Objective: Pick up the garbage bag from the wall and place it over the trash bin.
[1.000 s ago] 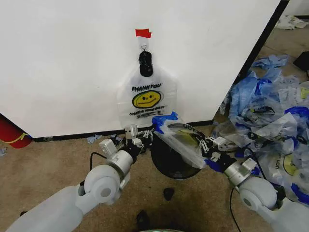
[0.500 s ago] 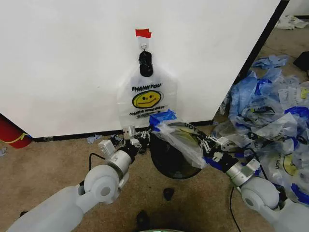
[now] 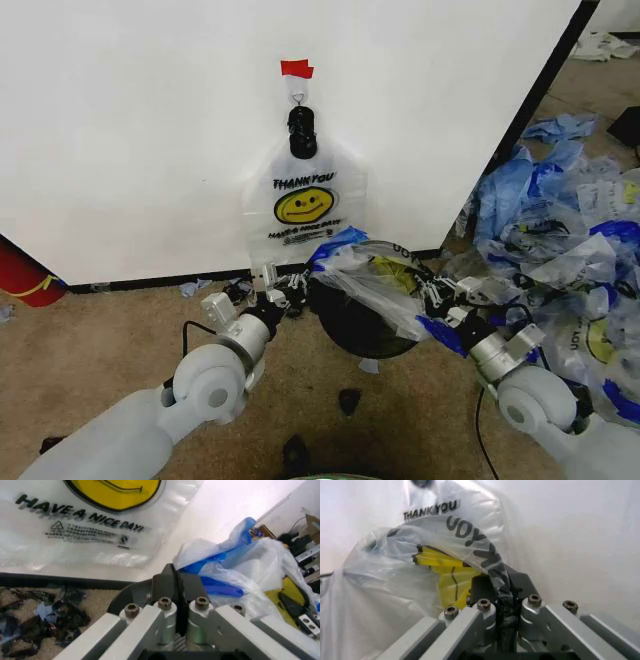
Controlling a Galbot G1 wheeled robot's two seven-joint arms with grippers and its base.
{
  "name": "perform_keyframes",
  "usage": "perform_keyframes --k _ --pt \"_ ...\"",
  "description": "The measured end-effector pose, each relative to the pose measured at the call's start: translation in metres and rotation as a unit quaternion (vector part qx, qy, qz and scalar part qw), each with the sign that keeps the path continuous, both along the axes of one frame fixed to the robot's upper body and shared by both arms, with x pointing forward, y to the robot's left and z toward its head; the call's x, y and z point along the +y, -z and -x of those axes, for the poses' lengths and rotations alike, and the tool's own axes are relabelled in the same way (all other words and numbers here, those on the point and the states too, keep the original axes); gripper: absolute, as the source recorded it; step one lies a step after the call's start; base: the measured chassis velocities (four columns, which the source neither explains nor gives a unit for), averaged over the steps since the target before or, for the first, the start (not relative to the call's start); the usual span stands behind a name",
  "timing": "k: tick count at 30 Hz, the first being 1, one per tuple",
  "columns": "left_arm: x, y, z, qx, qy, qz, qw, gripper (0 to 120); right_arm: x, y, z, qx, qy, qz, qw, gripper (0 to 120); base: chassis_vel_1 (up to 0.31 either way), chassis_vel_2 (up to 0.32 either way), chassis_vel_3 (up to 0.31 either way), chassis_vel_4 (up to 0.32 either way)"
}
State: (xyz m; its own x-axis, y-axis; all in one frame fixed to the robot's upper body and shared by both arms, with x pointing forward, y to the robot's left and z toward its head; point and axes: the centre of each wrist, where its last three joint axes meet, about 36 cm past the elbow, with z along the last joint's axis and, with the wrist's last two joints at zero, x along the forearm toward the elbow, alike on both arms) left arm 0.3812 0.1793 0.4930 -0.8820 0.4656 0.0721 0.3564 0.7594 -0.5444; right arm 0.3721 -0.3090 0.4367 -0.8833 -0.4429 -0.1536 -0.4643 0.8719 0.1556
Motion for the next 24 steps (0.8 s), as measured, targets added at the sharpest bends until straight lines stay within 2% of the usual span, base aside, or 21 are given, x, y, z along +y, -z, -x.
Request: perform_keyframes --k 3,6,18,23,24 --pt "0.0 0.001 0.001 0.002 -0.001 0.002 1.0 0 0.0 -0.001 0.0 0.004 0.003 -0.011 1.0 0 0.0 0.0 0.0 0.0" --pt "-0.001 0.001 0.005 0.003 0.0 0.008 1.0 0 0.006 -0.006 0.006 0.028 0.011 -0.045 0.999 0 0.0 0.0 0.0 0.0" --pt "0.001 -0.001 0.011 -0.006 0.002 0.022 0.9997 0 0.007 -0.009 0.01 0.049 0.026 -0.077 0.995 0 0.0 0.0 0.0 0.0" --pt "0.004 -0.003 0.013 -0.002 -0.005 0.031 0.9995 20 0.007 -0.009 0.013 0.051 0.026 -0.074 0.996 0 0.0 0.0 0.0 0.0" --pt "0.004 -0.003 0.013 -0.002 -0.005 0.031 0.9995 20 0.007 -0.009 0.013 0.051 0.026 -0.074 0.996 0 0.0 0.0 0.0 0.0"
